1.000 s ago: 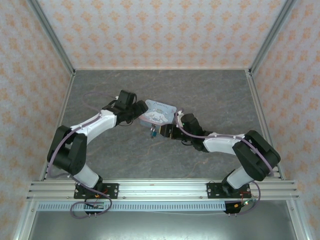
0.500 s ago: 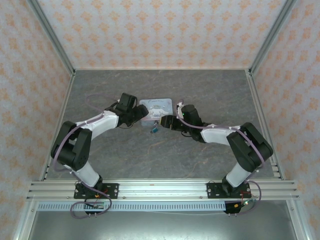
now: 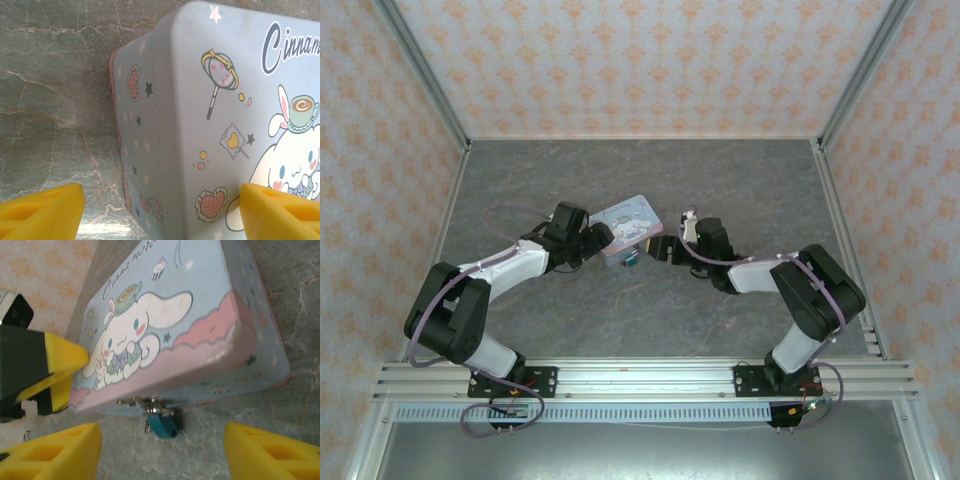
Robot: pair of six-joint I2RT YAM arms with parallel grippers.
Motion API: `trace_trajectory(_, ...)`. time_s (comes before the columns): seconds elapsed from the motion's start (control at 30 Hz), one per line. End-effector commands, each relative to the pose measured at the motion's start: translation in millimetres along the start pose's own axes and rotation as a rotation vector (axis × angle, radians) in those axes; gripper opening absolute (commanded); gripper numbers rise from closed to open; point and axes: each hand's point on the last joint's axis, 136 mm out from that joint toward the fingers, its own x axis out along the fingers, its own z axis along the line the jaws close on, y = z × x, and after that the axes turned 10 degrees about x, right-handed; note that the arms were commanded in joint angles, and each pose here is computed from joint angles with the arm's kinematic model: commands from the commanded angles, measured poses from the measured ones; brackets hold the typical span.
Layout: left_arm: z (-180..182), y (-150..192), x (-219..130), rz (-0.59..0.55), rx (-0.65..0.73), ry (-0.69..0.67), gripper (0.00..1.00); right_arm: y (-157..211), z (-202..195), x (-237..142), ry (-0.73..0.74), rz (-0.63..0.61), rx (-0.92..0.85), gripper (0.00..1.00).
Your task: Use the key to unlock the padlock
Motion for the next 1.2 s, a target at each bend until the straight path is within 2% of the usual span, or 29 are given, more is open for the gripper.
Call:
trace_trajectory(0.0, 36.9, 33.7, 5.4, 0.107, -0.003, -0.146, 0.8, -3.3, 17.0, -6.0, -0.116, -0.053, -0.044, 0.71)
trace_trajectory(0.07, 36.2, 33.1, 5.0, 0.106, 0.0, -0.147, 0.8, -0.1, 19.0, -3.8, -0.157, -0.045, -0.027, 0.75)
trace_trajectory(0.13, 35.4, 32.2, 4.2, 0.105, 0.002, -0.146, 0.8, 3.0, 23.7, 0.7, -0.198, -0.023, -0.015, 0.83)
trace_trajectory(0.23, 36.7, 32.7, 4.0, 0.105, 0.001, -0.151, 0.8, 4.6, 24.4, 8.6, -0.204, -0.014, -0.015, 0.84)
trace_trajectory(0.5, 37.7, 33.9, 5.0, 0.109, -0.003, -0.152, 0.8, 14.2, 23.9, 31.8, -0.214, 0.04, -0.011, 0.74)
trace_trajectory(0.83, 35.0, 33.4, 4.3, 0.106, -0.008, -0.142, 0.8, 25.5, 29.9, 48.0, -0.28, 0.08, -0.009, 0.73)
trace_trajectory(1.17, 36.1, 33.9, 3.2, 0.105, -0.007, -0.148, 0.8, 32.0, 33.2, 45.0, -0.307, 0.106, -0.011, 0.59)
